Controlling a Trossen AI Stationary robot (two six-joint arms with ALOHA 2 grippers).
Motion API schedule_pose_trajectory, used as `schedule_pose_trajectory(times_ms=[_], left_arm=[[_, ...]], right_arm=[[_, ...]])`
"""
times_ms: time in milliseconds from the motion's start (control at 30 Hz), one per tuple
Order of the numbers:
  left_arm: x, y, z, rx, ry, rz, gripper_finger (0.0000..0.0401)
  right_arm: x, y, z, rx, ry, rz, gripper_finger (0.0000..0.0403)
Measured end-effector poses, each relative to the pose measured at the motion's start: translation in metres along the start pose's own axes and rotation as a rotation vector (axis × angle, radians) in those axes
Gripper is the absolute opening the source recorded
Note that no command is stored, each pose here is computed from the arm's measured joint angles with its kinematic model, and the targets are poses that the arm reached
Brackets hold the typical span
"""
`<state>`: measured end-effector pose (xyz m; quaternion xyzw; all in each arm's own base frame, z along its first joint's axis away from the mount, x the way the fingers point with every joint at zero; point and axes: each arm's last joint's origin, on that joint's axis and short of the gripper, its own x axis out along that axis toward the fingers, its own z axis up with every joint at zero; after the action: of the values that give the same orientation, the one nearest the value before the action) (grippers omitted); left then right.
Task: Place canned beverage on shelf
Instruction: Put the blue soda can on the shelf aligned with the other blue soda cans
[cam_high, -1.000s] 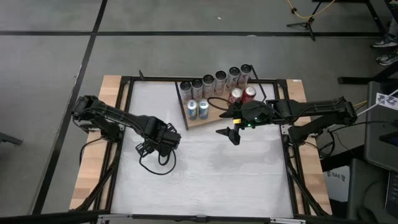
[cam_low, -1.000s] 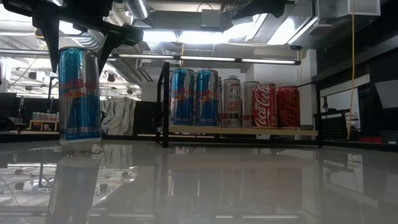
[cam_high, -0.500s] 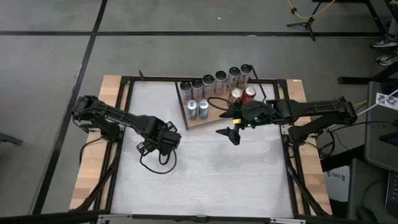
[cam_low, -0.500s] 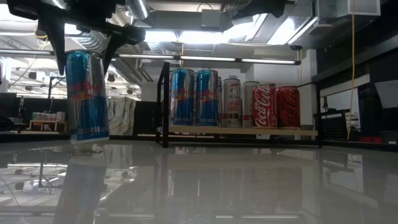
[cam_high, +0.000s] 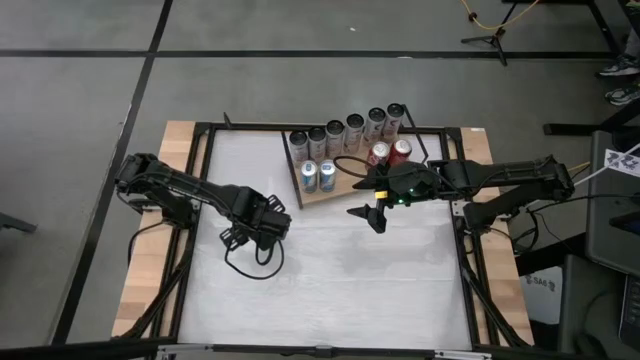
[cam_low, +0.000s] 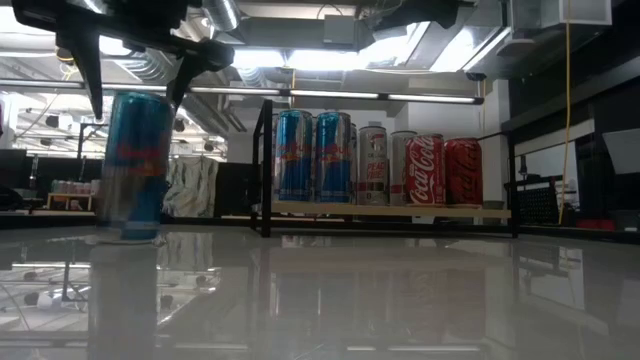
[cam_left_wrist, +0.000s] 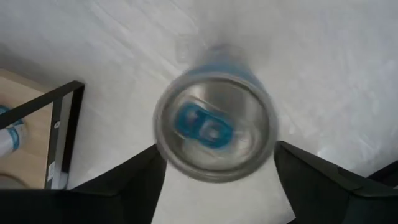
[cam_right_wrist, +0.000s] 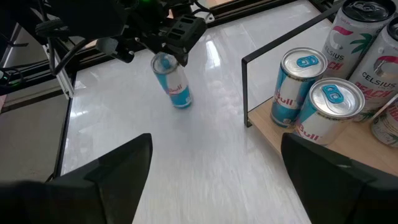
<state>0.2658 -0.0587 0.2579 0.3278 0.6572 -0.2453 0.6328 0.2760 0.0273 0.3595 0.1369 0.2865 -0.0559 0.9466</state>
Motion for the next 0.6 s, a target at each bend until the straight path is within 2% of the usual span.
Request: schedule_pose_trajectory(times_ms=[200, 433, 600], left_arm=[[0.0000, 0.0002, 0.0002, 0.000, 0.002, 0.007, 0.0314], [0.0000, 0.0007, -0.0004, -0.001, 0.017, 0.025, 0.0317], [-0.0001, -0.0013, -0.0029, -0.029, 0.038, 0.000, 0.0317]], right_arm=[[0.0000, 0.0000, 0.0000, 0.000, 0.000, 0.000, 0.0347], [0.0000, 0.0000, 0.0000, 0.000, 0.000, 0.000, 0.0347], [0.0000, 0.0000, 0.0000, 0.000, 0.000, 0.000, 0.0347]])
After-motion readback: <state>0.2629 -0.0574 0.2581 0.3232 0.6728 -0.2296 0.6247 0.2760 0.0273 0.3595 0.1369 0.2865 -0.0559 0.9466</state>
